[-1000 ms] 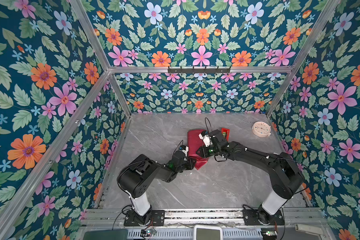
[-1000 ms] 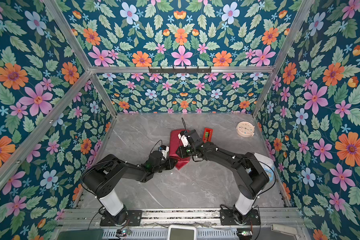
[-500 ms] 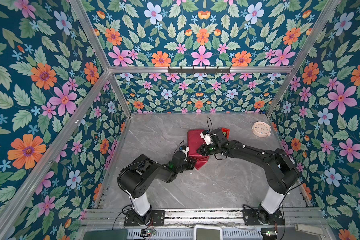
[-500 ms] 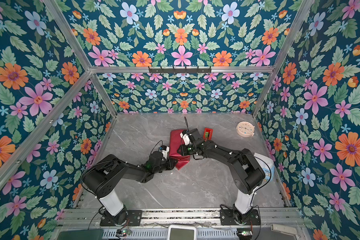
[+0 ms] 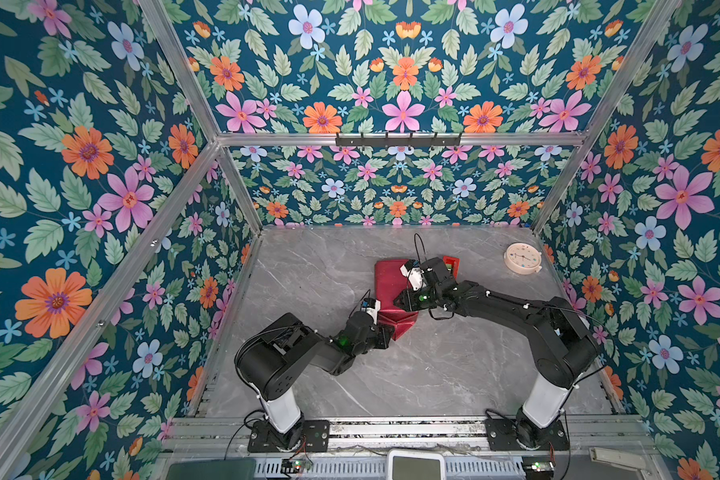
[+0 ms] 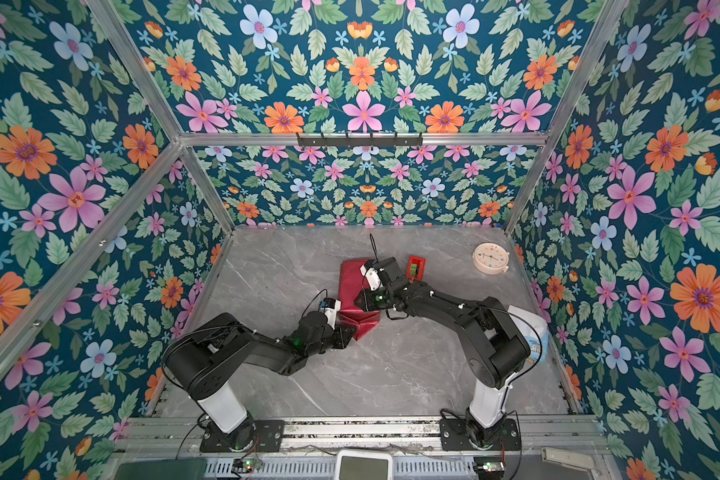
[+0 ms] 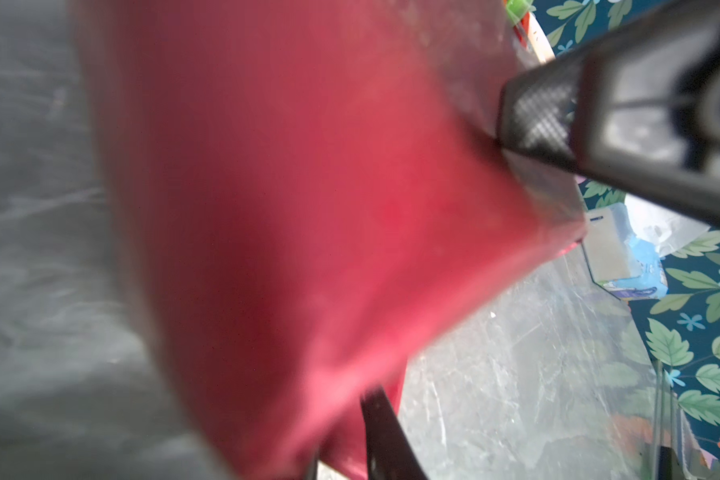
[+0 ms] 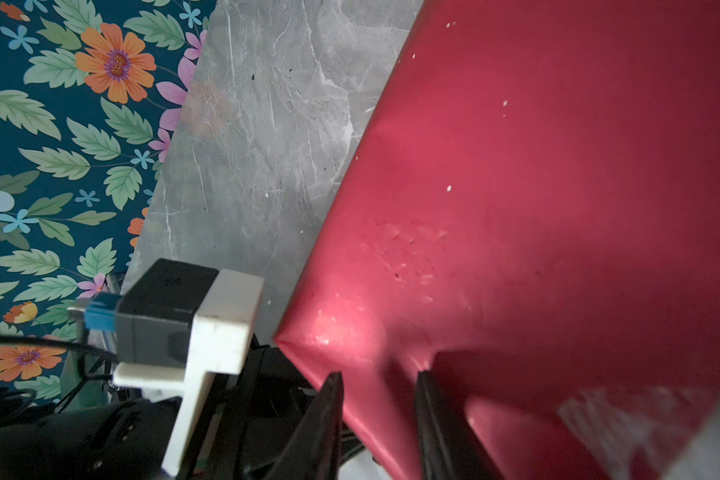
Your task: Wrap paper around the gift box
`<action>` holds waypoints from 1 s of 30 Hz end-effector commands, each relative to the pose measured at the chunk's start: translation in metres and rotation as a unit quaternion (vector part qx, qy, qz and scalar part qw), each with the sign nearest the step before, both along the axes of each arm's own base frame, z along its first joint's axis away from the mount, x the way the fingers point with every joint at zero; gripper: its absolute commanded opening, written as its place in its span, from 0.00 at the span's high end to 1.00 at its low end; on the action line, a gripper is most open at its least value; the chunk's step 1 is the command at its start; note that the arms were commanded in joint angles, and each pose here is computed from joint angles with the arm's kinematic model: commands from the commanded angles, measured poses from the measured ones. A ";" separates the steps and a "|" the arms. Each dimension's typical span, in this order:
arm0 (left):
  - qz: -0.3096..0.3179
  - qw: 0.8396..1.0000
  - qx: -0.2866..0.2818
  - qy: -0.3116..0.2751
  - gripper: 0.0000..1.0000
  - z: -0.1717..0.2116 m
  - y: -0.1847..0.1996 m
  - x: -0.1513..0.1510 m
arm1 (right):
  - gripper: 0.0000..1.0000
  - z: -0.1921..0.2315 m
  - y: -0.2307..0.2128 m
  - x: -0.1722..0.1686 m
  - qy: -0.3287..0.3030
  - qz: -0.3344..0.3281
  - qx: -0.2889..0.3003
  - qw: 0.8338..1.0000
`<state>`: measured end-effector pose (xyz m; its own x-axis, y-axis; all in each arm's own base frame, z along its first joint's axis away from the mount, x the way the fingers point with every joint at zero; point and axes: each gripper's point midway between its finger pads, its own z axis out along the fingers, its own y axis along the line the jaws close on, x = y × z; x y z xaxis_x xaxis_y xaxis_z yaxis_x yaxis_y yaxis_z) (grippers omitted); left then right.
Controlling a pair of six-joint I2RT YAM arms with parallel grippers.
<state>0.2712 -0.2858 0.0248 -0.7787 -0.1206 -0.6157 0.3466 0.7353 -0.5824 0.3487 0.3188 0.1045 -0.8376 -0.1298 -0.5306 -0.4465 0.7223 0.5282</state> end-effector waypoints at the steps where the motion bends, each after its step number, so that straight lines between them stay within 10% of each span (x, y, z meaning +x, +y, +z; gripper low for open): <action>1: -0.005 1.000 0.013 0.025 0.77 -0.012 0.001 -0.012 | 0.68 -0.005 -0.002 -0.003 0.010 -0.002 -0.006 1.000; 11: -0.021 0.999 -0.017 0.028 0.74 -0.007 -0.017 -0.027 | 0.68 0.009 0.003 0.001 0.000 0.002 0.005 1.000; 22: 0.002 0.999 -0.010 -0.033 0.48 0.038 -0.005 -0.016 | 0.62 0.071 -0.009 -0.009 -0.046 -0.002 0.020 0.999; 30: 0.049 0.999 -0.011 0.014 0.42 0.037 0.036 -0.022 | 0.57 0.014 -0.042 -0.078 0.069 -0.113 0.010 0.991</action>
